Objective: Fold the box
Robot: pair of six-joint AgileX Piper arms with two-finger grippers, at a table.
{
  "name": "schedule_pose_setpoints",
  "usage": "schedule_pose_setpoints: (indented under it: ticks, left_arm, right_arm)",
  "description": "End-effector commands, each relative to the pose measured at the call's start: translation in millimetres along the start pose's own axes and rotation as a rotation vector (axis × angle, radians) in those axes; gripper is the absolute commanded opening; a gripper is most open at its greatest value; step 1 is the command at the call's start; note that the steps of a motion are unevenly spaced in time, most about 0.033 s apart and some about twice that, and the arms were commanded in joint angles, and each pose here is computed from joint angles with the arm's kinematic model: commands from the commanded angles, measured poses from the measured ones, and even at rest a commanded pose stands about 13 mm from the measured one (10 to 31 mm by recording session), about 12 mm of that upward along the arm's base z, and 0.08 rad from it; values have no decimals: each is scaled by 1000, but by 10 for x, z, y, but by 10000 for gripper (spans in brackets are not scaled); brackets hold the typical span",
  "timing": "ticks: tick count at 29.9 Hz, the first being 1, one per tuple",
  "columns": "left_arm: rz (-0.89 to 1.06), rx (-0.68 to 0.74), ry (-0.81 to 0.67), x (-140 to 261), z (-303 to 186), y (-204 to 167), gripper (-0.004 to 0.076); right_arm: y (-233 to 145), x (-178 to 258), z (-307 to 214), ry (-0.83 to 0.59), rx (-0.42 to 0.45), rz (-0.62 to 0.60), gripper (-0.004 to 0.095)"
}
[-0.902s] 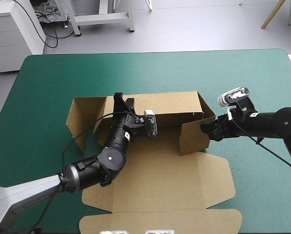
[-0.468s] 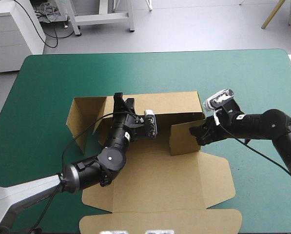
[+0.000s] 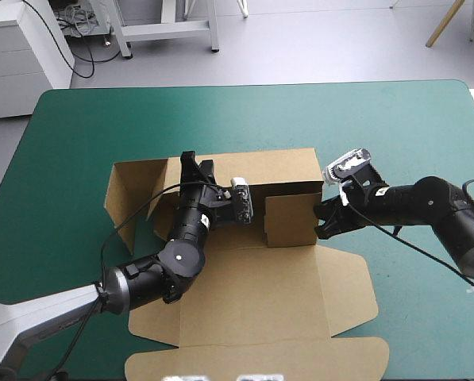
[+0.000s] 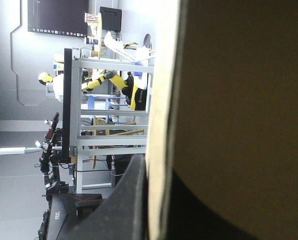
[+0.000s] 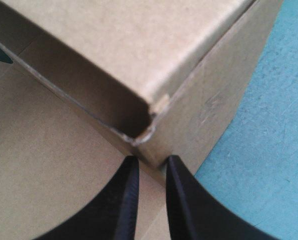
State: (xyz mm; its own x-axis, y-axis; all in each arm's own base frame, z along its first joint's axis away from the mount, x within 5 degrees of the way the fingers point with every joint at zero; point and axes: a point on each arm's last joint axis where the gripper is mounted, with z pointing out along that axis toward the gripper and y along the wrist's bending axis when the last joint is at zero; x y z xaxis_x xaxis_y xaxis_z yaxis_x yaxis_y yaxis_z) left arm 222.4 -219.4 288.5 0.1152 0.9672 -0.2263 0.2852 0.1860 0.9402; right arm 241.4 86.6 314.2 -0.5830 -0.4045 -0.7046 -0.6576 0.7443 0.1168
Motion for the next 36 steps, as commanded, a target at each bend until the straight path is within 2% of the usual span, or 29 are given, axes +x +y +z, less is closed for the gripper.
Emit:
schedule_pose_setpoints:
  ticks: [1, 4, 7, 10, 15, 19, 25, 27, 36]
  left_arm:
    - [-8, -112, -29, -31, -70, 241, -10]
    - [6, -126, -41, -44, -72, 254, -8]
    - [-26, -137, -51, -61, -74, 285, 6]
    - [-71, -146, -61, -75, -89, 337, 67]
    - [-74, -149, -66, -89, -90, 357, 206]
    - [-77, -151, -68, -85, -99, 369, 283]
    - [-102, -156, -123, -114, -232, 460, 520]
    - [-113, -164, -139, -122, -288, 497, 565]
    - [-152, -206, -152, -69, -425, 646, 573]
  right_arm:
    - [60, -97, -92, -61, -17, -2, 61]
    - [60, -97, -92, -61, -17, -5, -15]
    - [60, -97, -92, -61, -17, -5, -19]
    - [60, -97, -92, -61, -17, -3, -19]
    - [60, -97, -92, -61, -17, -1, -19]
    - [45, -111, -93, -77, -1, 23, -19]
    - [29, -126, -94, -94, 16, 24, -19]
    - [19, -136, -95, -104, 27, 27, -19]
    - [3, -275, -183, -165, 56, 28, -19]
